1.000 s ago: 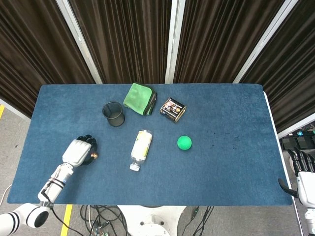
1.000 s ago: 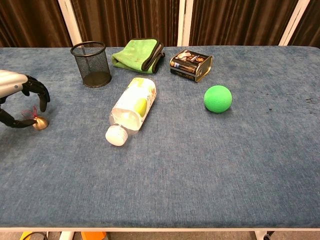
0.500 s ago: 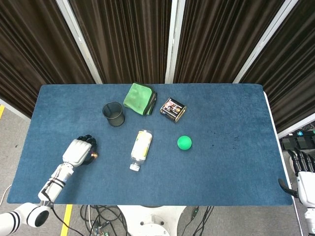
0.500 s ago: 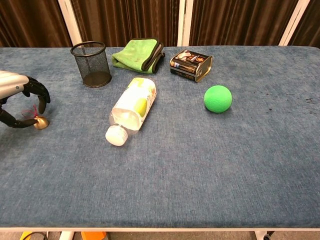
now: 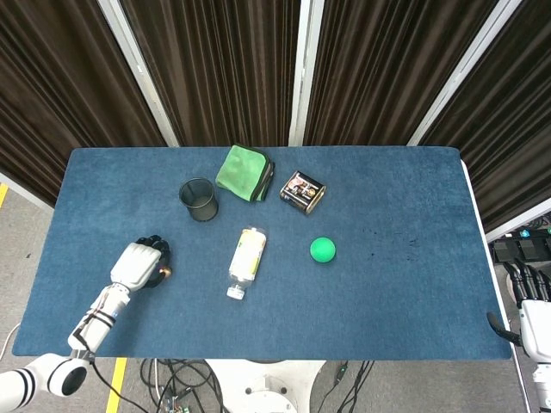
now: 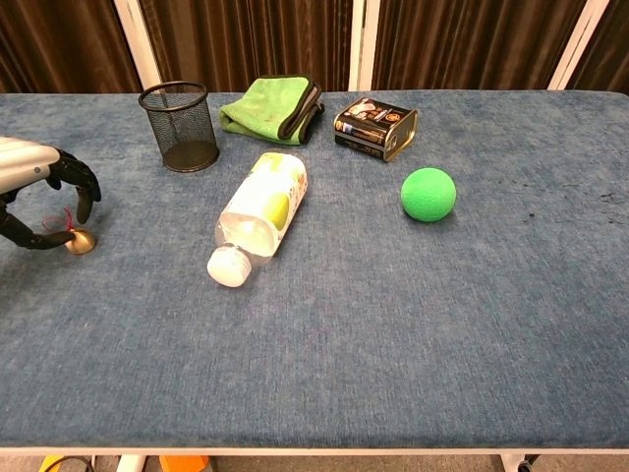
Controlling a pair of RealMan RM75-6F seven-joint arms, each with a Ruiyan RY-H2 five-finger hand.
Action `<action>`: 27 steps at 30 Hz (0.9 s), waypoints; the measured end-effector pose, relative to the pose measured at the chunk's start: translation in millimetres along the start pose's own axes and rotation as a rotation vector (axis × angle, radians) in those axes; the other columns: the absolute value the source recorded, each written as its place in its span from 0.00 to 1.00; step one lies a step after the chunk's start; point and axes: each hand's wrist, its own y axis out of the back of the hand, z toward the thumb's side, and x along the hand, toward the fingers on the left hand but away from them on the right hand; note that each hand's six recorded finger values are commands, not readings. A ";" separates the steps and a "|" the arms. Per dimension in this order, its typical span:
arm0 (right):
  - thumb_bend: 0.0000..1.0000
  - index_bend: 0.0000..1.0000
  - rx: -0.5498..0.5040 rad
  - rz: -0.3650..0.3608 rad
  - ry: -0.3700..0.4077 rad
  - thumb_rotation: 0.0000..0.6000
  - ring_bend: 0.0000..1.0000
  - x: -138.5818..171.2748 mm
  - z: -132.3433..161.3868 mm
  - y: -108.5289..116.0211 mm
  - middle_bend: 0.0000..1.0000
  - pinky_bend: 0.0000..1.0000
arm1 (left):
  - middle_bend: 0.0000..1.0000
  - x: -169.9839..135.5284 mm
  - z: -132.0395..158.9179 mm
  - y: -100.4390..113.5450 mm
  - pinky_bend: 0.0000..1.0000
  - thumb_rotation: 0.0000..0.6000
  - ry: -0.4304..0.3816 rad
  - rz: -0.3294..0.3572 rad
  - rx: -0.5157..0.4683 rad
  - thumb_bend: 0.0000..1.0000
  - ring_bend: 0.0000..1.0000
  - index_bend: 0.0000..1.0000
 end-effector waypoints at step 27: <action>0.18 0.00 -0.003 0.009 -0.002 1.00 0.00 -0.7 -1.0 -3.1 0.00 0.00 | 0.31 0.4 -0.1 -2.2 0.29 1.00 0.007 -0.010 0.007 0.35 0.17 0.54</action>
